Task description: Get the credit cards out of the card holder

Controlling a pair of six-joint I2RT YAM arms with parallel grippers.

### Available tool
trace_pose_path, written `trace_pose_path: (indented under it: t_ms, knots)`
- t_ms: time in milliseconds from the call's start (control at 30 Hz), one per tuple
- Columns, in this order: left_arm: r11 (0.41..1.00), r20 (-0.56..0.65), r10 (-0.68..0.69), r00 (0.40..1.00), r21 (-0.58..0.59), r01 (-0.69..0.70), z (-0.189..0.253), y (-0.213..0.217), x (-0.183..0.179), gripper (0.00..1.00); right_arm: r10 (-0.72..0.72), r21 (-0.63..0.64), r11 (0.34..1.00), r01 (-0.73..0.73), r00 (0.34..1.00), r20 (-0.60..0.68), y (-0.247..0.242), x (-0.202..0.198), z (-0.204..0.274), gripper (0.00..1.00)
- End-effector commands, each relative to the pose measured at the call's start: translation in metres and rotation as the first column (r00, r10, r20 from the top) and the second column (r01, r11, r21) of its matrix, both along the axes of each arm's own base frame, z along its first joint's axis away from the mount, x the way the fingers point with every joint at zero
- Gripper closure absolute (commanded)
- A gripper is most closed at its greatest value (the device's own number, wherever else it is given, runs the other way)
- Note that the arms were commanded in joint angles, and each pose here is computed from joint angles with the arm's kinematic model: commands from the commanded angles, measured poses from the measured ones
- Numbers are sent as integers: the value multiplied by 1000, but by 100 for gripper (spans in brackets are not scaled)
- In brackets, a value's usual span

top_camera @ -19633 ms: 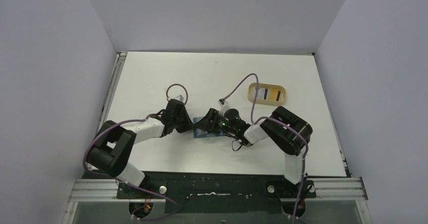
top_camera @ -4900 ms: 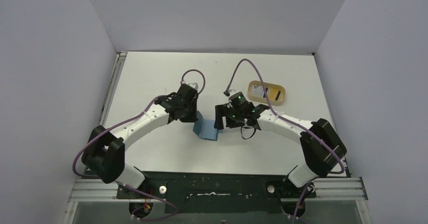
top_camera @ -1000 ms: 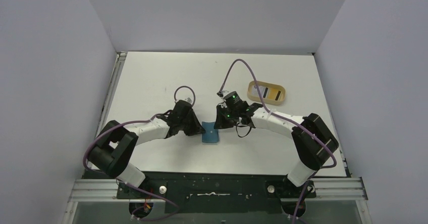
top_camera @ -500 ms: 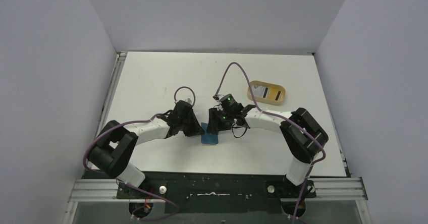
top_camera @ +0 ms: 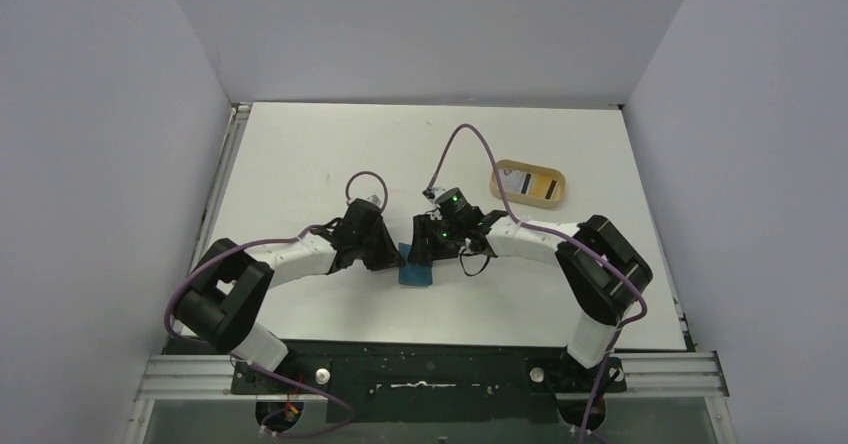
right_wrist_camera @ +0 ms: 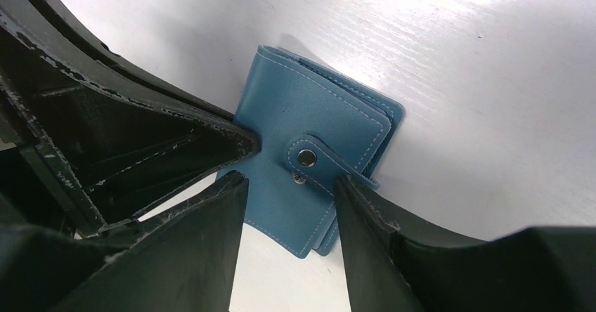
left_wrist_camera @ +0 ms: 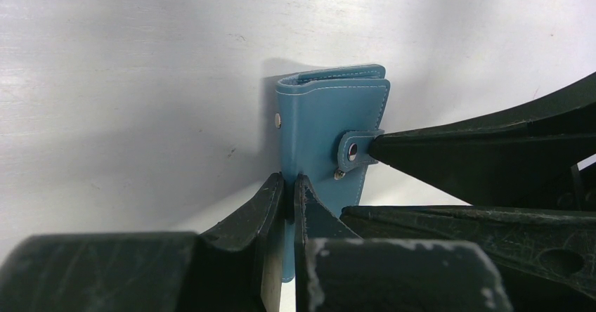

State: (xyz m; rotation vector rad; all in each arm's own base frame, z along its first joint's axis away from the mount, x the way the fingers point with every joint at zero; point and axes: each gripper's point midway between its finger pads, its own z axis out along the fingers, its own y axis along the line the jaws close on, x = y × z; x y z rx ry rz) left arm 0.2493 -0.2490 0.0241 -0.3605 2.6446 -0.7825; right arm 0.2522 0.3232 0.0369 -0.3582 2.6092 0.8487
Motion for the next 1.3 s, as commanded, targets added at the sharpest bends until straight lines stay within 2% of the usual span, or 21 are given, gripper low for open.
trace_pose_path:
  t_ms: [0, 333, 600, 833, 1267]
  knots:
    - [999, 33, -25, 999, 28, 24, 11, 0, 3, 100, -48, -34, 998, 51, 995, 83, -5, 16, 5, 50]
    - [999, 33, -32, 999, 44, 31, 11, 0, 2, 100, -3, -168, 985, 31, 986, 166, -13, 20, 18, 61]
    - [998, 30, -42, 999, 46, 41, 11, -2, 1, 100, 43, -235, 972, 9, 975, 217, -11, 22, 25, 61]
    - [998, 26, -44, 999, 50, 43, 10, -2, 0, 100, 95, -192, 980, -45, 962, 257, 6, 13, 40, 61]
    - [997, 15, -51, 999, 53, 50, 7, -3, -3, 100, 160, -290, 954, -75, 946, 282, 12, 10, 40, 64]
